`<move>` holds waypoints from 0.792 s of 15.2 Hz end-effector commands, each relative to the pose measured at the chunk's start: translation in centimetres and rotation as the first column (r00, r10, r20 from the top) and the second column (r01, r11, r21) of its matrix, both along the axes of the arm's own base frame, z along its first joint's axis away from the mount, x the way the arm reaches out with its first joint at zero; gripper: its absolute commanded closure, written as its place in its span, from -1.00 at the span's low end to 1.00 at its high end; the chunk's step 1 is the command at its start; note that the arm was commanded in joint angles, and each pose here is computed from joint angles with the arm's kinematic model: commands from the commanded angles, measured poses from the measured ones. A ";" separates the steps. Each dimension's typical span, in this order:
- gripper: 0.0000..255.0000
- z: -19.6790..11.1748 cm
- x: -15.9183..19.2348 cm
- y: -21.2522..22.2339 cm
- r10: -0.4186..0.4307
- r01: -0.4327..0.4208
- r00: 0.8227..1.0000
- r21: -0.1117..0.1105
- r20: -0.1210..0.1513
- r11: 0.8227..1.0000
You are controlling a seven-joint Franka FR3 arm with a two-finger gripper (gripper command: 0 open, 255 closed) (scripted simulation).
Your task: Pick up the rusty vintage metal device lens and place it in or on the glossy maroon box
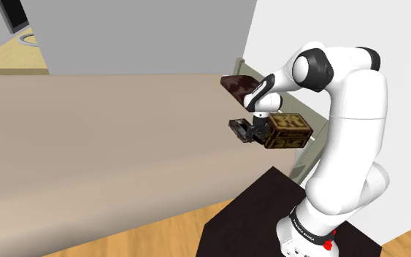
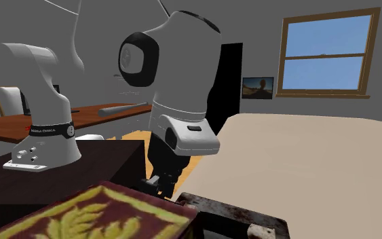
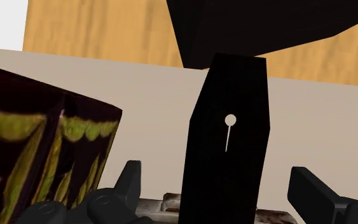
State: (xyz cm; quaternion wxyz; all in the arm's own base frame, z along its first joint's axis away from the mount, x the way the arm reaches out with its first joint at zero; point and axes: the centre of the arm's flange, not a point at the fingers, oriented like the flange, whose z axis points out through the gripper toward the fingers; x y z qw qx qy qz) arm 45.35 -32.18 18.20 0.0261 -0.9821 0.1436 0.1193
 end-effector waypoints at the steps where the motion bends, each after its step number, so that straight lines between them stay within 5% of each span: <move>1: -1.00 -0.1 0.0 0.0 0.000 0.000 1.000 0.000 0.000 1.000; 6: -1.00 -0.1 0.0 0.0 0.000 0.000 1.000 0.000 0.000 1.000; 7: 1.00 -0.1 0.0 0.0 0.000 0.000 1.000 0.000 0.000 1.000; 12: 1.00 -0.1 0.0 0.0 0.000 0.000 1.000 0.000 0.000 1.000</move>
